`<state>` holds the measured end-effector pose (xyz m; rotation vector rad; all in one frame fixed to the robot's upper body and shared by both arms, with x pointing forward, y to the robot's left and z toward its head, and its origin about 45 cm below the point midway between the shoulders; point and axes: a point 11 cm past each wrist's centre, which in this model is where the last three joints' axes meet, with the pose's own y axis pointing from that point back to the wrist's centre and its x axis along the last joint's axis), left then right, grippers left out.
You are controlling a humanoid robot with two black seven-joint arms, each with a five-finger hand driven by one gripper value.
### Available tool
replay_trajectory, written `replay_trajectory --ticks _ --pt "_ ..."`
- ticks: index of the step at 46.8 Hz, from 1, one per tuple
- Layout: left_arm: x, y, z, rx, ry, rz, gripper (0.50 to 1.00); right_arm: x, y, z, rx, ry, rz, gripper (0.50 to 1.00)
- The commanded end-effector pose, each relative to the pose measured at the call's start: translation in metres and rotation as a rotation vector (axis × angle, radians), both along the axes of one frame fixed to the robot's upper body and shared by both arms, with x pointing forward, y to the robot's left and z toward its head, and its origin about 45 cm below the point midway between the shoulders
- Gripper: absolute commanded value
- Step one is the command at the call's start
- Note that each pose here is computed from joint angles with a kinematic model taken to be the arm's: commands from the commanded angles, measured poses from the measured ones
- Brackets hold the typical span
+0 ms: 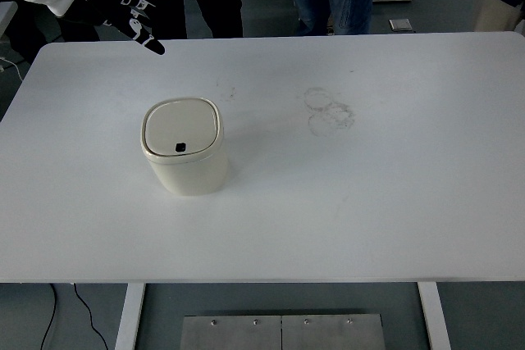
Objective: Close trash bin
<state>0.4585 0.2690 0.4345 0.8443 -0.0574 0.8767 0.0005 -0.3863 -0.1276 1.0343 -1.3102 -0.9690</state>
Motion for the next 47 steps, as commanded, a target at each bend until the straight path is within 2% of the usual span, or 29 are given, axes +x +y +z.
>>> replay_trajectory --ticks 1,14,28,47 --pt "0.005 0.009 0.0 -0.067 -0.04 0.036 1.0 0.0 0.0 0.0 0.0 0.001 0.001 0.989" --pt "0.017 0.055 -0.022 -0.289 -0.109 0.239 1.0 0.0 0.0 0.0 0.0 0.001 0.001 0.991" --pt "0.022 0.101 -0.049 -0.526 -0.174 0.431 1.0 0.0 0.0 0.0 0.0 0.001 -0.001 0.989" --pt "0.005 0.169 -0.103 -0.771 -0.195 0.67 1.0 0.0 0.0 0.0 0.0 0.001 0.001 0.989"
